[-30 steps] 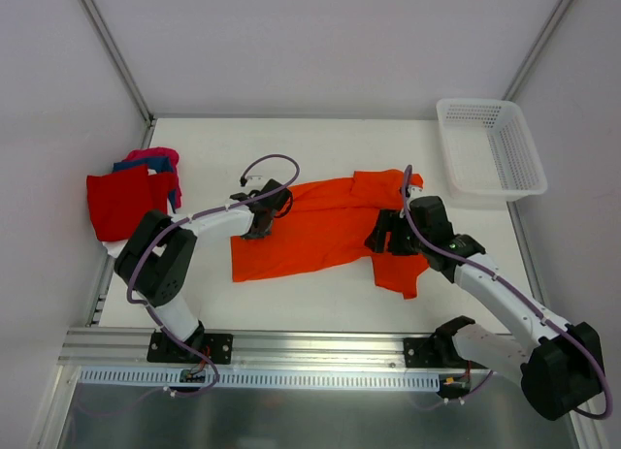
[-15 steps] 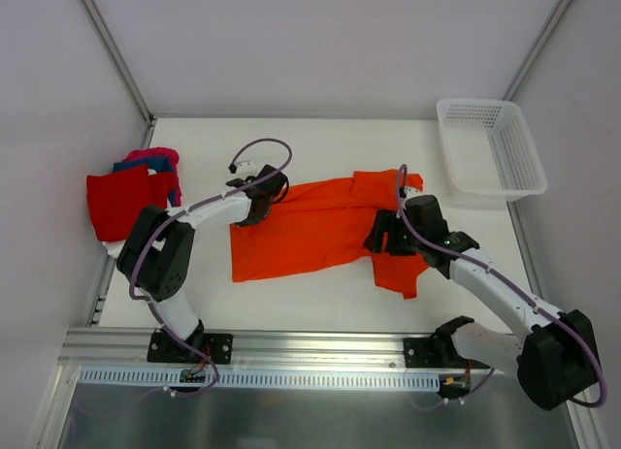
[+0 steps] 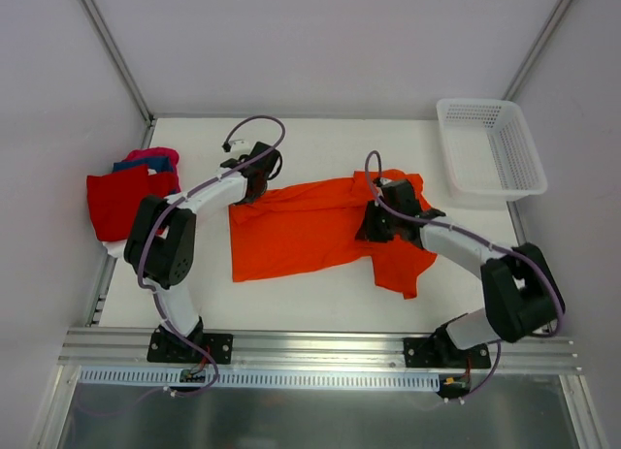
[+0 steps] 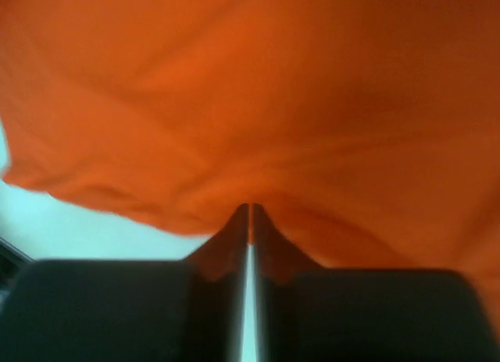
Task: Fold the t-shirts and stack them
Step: Fold the tshirt
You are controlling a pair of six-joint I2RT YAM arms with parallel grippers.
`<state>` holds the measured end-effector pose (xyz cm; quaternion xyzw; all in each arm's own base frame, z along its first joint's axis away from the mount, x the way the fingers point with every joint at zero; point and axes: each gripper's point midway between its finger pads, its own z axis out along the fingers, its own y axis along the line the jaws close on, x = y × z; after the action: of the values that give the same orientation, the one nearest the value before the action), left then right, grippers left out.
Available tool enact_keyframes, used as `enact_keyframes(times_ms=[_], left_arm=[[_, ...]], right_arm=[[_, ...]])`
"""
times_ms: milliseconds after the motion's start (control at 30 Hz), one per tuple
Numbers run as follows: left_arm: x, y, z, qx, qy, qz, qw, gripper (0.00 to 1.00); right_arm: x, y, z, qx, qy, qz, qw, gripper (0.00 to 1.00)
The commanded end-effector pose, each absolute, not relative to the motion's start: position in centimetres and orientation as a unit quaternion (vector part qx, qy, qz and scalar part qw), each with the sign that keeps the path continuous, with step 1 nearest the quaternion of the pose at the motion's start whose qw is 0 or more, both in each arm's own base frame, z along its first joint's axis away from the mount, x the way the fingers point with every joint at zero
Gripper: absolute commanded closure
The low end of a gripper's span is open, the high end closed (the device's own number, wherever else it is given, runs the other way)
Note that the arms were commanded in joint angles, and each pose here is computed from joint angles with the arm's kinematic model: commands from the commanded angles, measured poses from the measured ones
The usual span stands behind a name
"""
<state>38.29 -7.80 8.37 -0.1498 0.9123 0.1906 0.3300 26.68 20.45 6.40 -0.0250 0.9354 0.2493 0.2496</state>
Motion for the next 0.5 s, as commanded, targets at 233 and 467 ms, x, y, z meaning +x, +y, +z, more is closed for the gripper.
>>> enact_keyframes(times_ms=[233,467], left_arm=[[37.1,-7.1,8.9,-0.139,0.914,0.199,0.326,1.00],[36.8,-6.9,8.2,-0.137,0.914,0.208,0.320,1.00]], right_arm=[[37.4,29.9,10.2,-0.065,0.905,0.319,0.276,1.00],[40.1,33.4,7.2,-0.066,0.919,0.324,0.213,1.00]])
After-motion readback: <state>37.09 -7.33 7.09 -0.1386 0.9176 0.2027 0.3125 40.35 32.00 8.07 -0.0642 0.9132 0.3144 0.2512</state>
